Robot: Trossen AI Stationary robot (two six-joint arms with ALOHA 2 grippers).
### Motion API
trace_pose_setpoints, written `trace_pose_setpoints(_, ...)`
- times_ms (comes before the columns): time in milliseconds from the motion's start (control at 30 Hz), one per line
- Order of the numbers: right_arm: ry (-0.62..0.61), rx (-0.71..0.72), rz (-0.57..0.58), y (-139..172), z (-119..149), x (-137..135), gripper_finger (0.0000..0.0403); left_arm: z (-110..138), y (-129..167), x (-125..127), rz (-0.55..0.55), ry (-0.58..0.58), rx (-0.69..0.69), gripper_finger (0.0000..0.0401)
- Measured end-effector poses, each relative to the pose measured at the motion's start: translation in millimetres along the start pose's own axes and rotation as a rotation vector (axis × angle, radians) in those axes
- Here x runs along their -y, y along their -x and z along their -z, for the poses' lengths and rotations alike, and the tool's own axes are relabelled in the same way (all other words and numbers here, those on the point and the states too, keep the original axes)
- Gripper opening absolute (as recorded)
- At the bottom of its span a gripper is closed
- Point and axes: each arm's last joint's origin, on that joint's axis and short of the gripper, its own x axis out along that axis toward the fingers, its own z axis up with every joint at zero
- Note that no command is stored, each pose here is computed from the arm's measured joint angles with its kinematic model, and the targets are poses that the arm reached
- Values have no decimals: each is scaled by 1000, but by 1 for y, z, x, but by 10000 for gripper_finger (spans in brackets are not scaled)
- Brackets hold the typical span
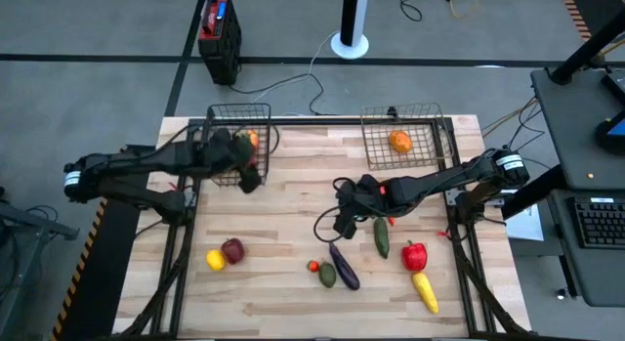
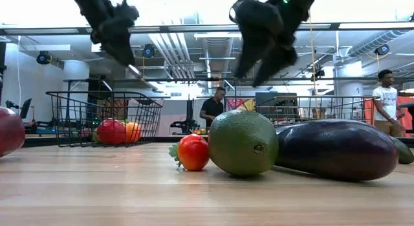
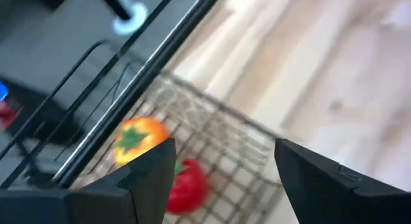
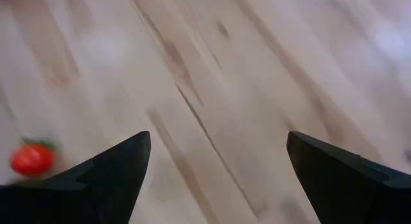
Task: Sort produce into baskets
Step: Put the carrot into the right wire basket
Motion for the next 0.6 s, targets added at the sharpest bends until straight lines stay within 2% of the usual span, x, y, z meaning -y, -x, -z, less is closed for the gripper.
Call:
trace_pose_setpoints(200,-78,-210,61,2,17,11,357,7,26,29,80,-51,107,246)
trace_pose_setpoints(600,-152,-447,242,4,35,37,353,30,67,74,147,-79,288,246)
